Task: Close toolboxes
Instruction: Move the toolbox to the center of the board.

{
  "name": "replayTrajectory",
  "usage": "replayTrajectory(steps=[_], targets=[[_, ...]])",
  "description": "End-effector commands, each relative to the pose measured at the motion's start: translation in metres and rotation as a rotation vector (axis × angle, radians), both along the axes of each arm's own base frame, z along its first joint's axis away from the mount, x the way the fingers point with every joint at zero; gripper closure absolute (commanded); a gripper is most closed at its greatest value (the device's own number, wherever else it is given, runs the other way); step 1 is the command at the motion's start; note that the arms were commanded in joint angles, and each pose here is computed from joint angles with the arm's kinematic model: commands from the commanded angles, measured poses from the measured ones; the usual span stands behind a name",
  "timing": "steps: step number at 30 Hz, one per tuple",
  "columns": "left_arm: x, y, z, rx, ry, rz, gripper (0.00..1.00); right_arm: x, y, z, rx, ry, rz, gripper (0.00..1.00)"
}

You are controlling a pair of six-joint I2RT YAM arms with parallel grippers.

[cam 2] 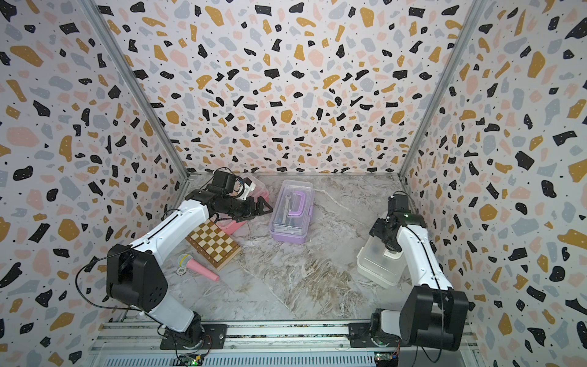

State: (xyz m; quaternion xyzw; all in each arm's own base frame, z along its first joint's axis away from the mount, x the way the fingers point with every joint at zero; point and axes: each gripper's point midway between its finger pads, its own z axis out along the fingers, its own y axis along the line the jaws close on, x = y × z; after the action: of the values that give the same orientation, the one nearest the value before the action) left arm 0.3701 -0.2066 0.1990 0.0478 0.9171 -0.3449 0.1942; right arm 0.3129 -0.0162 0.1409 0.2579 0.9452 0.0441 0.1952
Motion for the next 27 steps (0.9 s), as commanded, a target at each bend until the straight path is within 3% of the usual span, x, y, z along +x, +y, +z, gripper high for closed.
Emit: replayTrajectory(steps=[1, 7, 11, 15, 21, 27], targets=[[0.007, 0.007, 0.012, -0.008, -0.056, 0.028, 0.01, 0.034, 0.061, -0.015, 0.170, -0.009, 0.167, 0.32], [0.014, 0.019, 0.012, 0.008, -0.060, 0.069, 0.01, 0.086, 0.108, -0.006, 0.210, -0.054, 0.295, 0.32], [0.019, 0.030, 0.012, 0.021, -0.065, 0.101, 0.01, 0.116, 0.121, 0.015, 0.244, -0.120, 0.345, 0.29], [0.030, 0.045, 0.014, 0.026, -0.076, 0.147, 0.01, 0.129, 0.122, 0.052, 0.200, -0.220, 0.421, 0.22], [0.052, 0.084, 0.019, 0.018, -0.102, 0.260, 0.01, 0.107, 0.091, 0.098, -0.009, -0.370, 0.439, 0.13], [0.061, 0.121, 0.005, 0.052, -0.124, 0.335, 0.01, 0.059, 0.041, 0.088, -0.297, -0.522, 0.381, 0.09]])
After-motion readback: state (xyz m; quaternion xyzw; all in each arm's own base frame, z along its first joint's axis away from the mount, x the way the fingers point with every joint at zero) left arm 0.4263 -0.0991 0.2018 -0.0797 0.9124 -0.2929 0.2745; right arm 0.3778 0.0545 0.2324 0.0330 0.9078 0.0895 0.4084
